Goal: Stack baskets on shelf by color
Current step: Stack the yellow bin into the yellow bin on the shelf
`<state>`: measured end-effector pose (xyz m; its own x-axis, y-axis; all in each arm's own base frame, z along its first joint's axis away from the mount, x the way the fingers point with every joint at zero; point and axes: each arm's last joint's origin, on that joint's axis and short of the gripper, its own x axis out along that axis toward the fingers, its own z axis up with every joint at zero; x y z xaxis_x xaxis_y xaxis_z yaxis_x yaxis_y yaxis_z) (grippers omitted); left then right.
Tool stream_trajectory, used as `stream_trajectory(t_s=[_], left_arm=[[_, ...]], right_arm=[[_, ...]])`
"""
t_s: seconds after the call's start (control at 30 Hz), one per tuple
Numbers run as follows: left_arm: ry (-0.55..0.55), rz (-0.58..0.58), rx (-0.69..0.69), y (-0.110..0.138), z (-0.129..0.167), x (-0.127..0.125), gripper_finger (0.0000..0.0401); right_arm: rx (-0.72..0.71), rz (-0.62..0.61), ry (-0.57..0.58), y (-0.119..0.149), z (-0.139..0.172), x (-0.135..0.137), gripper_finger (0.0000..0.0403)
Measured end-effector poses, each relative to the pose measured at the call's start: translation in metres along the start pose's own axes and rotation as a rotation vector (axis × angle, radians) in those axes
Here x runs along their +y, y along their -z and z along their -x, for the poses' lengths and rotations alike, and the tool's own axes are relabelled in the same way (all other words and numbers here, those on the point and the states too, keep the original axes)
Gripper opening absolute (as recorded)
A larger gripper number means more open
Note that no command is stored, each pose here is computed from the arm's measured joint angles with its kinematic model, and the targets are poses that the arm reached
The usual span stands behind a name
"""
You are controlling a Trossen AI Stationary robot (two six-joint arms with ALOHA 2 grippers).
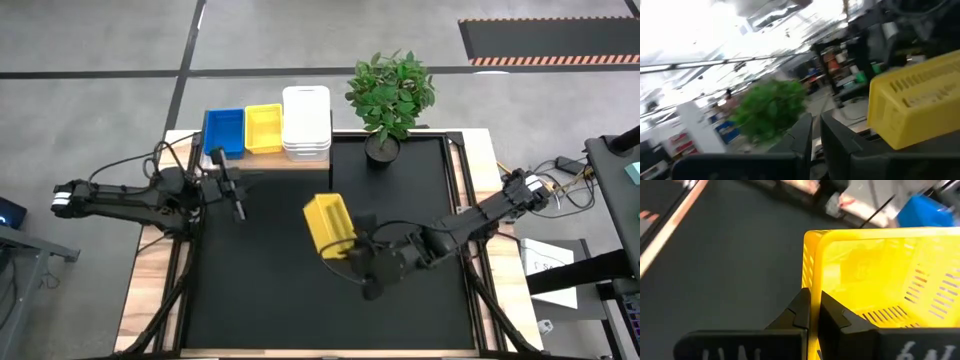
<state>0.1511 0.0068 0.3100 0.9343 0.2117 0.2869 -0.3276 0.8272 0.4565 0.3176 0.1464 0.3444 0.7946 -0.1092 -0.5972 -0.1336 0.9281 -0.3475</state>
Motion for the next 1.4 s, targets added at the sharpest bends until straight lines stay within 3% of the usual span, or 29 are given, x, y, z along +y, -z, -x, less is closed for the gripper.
stream_trajectory(t_s=[0.23, 0.4, 0.63, 0.97, 1.4], left_arm=[[-0.218, -0.033, 0.07, -0.005, 0.011, 0.013, 0.0022], [-0.297, -0.072, 0.048, -0.014, 0.021, 0.023, 0.0022], [-0.307, -0.052, 0.052, -0.012, 0.042, 0.027, 0.0022], [-0.366, -0.011, -0.048, -0.013, 0.064, 0.033, 0.0022], [-0.352, -0.017, -0.043, -0.01, 0.064, 0.031, 0.0022]], right_arm=[[-0.128, -0.001, 0.133, -0.02, -0.01, -0.053, 0.0009], [-0.258, -0.009, 0.25, -0.031, -0.014, -0.088, 0.0009], [-0.327, 0.032, 0.376, -0.035, -0.031, -0.12, 0.0009], [-0.271, 0.132, 0.459, -0.061, -0.062, -0.155, 0.0009], [-0.28, 0.143, 0.387, -0.066, -0.122, -0.228, 0.0009]])
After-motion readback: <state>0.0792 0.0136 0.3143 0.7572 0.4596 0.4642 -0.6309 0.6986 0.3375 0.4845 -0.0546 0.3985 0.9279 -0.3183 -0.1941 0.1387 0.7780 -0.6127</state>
